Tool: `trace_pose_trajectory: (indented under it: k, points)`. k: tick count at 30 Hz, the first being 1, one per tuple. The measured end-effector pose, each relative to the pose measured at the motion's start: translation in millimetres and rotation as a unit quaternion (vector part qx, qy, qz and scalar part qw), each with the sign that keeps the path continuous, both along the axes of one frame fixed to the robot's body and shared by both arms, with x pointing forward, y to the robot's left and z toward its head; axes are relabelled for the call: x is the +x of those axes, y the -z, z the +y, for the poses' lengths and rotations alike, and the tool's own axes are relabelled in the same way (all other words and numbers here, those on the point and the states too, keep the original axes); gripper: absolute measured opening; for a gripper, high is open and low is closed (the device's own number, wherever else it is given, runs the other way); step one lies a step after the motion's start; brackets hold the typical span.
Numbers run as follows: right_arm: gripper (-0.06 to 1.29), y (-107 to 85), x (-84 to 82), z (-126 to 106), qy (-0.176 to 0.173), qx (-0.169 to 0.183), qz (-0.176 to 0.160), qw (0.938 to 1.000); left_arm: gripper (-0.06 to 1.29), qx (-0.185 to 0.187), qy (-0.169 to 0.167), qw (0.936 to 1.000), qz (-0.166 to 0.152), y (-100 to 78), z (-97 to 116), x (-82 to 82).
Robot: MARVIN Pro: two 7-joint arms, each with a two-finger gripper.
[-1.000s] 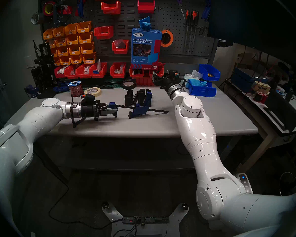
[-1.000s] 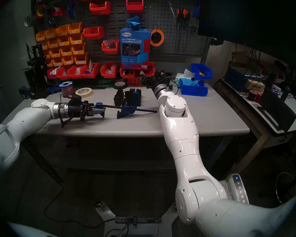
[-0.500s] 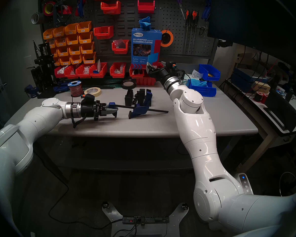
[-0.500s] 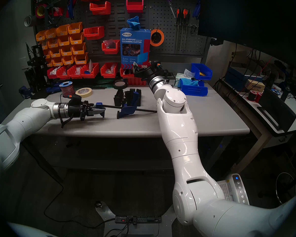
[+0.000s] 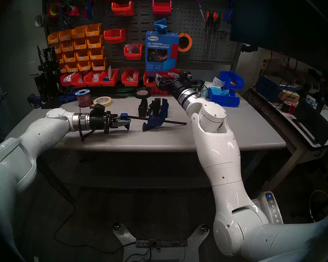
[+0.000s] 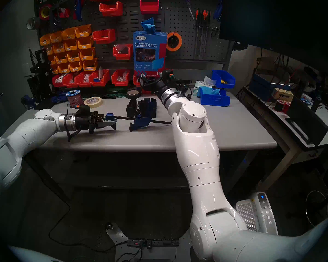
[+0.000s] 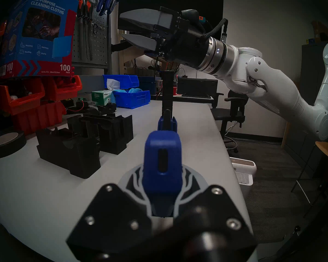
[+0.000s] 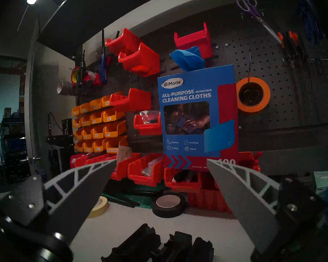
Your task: Clamp the two 3D printed pieces together with the clamp
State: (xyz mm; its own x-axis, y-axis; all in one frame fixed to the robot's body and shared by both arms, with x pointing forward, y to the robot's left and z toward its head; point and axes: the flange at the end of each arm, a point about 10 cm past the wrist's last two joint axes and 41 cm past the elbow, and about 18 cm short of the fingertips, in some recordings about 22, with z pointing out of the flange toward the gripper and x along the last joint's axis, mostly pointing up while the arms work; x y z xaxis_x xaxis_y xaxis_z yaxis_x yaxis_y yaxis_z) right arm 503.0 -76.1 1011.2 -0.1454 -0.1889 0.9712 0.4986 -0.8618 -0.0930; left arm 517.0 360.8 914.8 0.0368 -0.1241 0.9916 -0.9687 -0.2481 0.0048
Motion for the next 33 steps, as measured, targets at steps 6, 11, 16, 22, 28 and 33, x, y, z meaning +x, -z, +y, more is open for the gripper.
trace_pose_trajectory:
  k: [6, 11, 16, 22, 28, 33]
  points:
    - [1.24, 7.3, -14.8, 1.7, -0.004, -0.002, 0.023, 0.9997, 0.11, 0.000, 0.000, 1.0000, 0.000, 0.1, 0.1, -0.1]
    - [1.24, 13.8, -26.4, 3.1, -0.002, -0.003, 0.043, 0.9991, 0.11, 0.000, 0.000, 1.0000, 0.000, 0.1, 0.1, -0.1]
    - [1.24, 19.5, -36.5, 6.4, -0.001, -0.003, 0.061, 0.9981, 0.11, -0.001, 0.000, 1.0000, 0.001, 0.2, 0.1, -0.2]
    - [1.24, 23.3, -46.7, 14.2, -0.006, -0.005, 0.078, 0.9969, 0.11, -0.001, 0.000, 1.0000, 0.001, 0.3, 0.1, -0.2]
    - [1.24, 25.1, -55.4, 22.6, -0.012, -0.007, 0.091, 0.9957, 0.11, -0.001, 0.000, 1.0000, 0.001, 0.4, 0.1, -0.3]
    - [1.24, 23.0, -61.6, 29.7, -0.015, -0.009, 0.097, 0.9951, 0.11, -0.001, 0.000, 1.0000, 0.001, 0.4, 0.1, -0.3]
